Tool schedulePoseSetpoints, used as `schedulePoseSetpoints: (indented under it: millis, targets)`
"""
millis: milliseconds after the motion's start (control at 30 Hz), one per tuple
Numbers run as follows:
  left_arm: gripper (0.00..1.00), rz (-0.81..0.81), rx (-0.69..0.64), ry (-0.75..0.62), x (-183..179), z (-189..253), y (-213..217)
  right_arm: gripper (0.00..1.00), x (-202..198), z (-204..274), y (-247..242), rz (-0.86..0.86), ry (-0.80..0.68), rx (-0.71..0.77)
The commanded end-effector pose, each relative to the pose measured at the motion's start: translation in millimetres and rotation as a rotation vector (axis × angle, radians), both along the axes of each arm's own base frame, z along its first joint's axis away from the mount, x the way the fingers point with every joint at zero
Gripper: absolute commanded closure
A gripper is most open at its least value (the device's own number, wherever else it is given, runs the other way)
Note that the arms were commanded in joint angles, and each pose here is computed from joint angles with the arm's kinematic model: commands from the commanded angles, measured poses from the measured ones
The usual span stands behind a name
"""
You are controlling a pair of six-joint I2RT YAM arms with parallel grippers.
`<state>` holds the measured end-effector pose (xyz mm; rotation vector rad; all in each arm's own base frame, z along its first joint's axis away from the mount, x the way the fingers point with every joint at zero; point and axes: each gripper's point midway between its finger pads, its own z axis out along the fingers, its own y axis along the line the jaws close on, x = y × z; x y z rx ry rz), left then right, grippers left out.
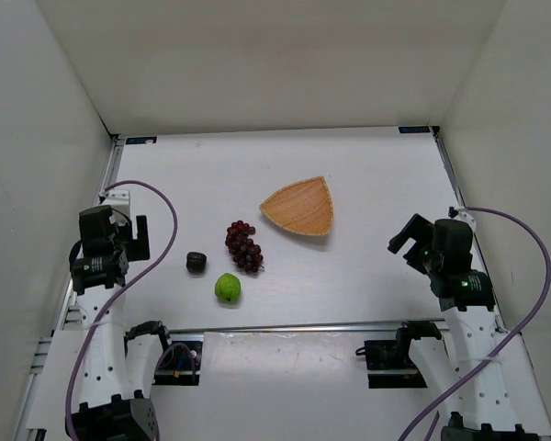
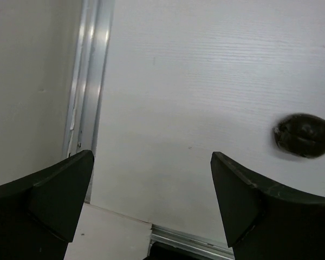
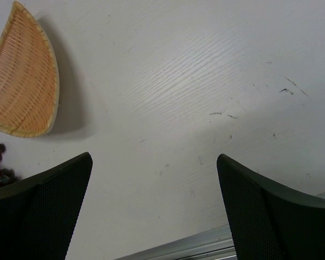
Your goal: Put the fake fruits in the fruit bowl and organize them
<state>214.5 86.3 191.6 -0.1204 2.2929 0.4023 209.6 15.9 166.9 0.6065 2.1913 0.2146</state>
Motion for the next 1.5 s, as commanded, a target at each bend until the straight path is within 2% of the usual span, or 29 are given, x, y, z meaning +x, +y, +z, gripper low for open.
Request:
schedulePoseSetpoints:
  millis: [0, 33, 100, 167, 200, 300, 400, 733, 867, 1033, 1133, 1267, 1300, 1333, 1367, 1467]
  targets:
    - [0.0, -0.283, -0.045, 0.05, 3.8, -10.5, -35.8, 0.0, 2.8, 12.3, 3.7, 0.03, -0.032, 0.005]
    - [0.0, -0.404, -0.01, 0.085, 4.4, -10.3, -44.3, 0.0, 3.2, 10.2, 5.6, 0.045, -0.021, 0.006]
    - [0.0, -0.531, -0.053, 0.197, 6.9, -20.6, -69.2, 0.0, 6.2, 7.1, 7.9, 0.054, -0.005, 0.013]
    - [0.0, -0.557, -0.059, 0.254, 18.9, -12.4, -78.4, 0.0, 6.9, 3.4, 12.0, 0.072, 0.015, 0.028]
    - [0.0, -0.58, -0.077, 0.362, 25.7, -29.2, -87.0, 0.0, 11.0, 8.3, 13.8, 0.079, 0.0, 0.034]
    - [0.0, -0.619, -0.113, 0.488, 35.7, -47.3, -101.4, 0.0, 16.4, 7.4, 18.4, 0.091, 0.004, 0.055]
    - [0.0, -0.687, -0.152, 0.537, 42.0, -62.5, -127.0, 0.0, 17.5, 11.1, 18.4, 0.091, -0.006, 0.055]
    - [0.0, -0.788, -0.269, 0.721, 30.9, -121.7, -172.4, 0.0, 14.1, 0.7, 12.6, 0.066, 0.012, 0.035]
    - [0.0, -0.752, -0.243, 0.819, 30.2, -150.2, -172.6, 0.0, 14.7, -1.5, 12.7, 0.066, 0.023, 0.035]
    - [0.0, -0.685, -0.16, 0.84, 42.5, -166.5, -161.8, 0.0, 18.0, 4.2, 9.6, 0.052, 0.013, 0.023]
    - [0.1, -0.684, -0.145, 0.809, 49.6, -162.2, -161.6, 0.0, 18.2, 3.9, 5.7, 0.043, 0.013, 0.003]
    - [0.42, -0.688, -0.144, 0.844, 41.7, -161.4, -159.0, 0.0, 19.0, 1.8, 2.2, 0.027, 0.022, -0.01]
    - [0.59, -0.695, -0.141, 0.855, 39.3, -161.1, -157.9, 0.0, 17.9, -1.9, 2.2, 0.027, 0.031, -0.011]
    - [0.66, -0.697, -0.139, 0.841, 42.0, -155.3, -158.7, 0.0, 20.1, -2.3, 2.3, 0.027, 0.031, -0.011]
    - [0.71, -0.696, -0.14, 0.843, 42.7, -152.3, -158.9, 0.0, 20.2, -2.4, 2.3, 0.027, 0.031, -0.011]
    - [0.74, -0.737, -0.12, 0.758, 61.6, -113.5, -173.5, 0.0, 25.5, -6.3, 4.1, 0.034, 0.045, -0.005]
